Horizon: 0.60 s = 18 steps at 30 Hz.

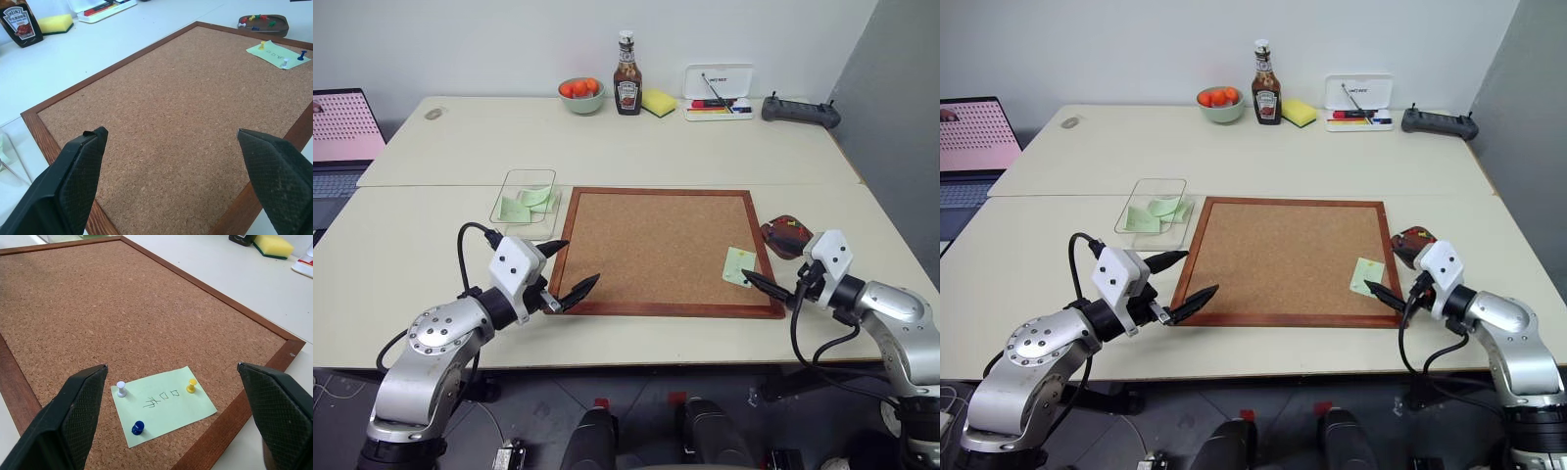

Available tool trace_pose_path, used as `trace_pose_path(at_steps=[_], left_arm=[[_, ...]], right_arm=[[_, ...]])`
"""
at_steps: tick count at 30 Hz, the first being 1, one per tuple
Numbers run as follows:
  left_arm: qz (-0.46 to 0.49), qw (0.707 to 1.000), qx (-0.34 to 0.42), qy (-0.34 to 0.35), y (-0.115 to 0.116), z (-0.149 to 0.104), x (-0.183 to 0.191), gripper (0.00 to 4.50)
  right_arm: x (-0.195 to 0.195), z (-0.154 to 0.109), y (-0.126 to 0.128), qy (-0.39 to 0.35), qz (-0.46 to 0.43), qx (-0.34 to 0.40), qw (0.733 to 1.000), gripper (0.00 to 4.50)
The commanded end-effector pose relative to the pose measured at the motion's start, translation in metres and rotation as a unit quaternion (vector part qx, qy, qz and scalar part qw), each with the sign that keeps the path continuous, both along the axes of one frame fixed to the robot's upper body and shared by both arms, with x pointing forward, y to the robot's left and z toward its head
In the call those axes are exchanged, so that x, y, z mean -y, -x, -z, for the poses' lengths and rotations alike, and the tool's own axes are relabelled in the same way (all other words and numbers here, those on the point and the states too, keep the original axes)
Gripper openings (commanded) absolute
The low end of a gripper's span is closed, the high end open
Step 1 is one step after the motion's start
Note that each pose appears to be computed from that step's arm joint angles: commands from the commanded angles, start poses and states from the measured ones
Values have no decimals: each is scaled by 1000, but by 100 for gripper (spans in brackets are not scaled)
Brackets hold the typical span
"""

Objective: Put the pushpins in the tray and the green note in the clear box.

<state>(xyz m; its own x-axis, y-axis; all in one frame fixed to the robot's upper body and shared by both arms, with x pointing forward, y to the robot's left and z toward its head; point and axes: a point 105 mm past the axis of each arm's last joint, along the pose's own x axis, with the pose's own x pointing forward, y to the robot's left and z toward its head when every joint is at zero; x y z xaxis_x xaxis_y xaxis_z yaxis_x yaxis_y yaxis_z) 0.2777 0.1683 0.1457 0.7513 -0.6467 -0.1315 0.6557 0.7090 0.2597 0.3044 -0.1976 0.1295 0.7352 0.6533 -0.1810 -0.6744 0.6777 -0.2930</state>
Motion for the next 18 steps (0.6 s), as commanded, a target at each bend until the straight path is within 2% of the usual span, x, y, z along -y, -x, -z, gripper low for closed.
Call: trace_pose_path(at_steps=[1,12,18], left_arm=[[11,1000,24,0,2,-10,5,446],[-5,1000,-1,2,-4,-9,1,446],[10,1000,9,12,-13,-19,4,446]], right_arm=[[3,-10,1,2,-3,20,1000,450],[1,-12,1,4,-2,23,1000,450],[-3,-13,3,-1,-2,26,1000,450]])
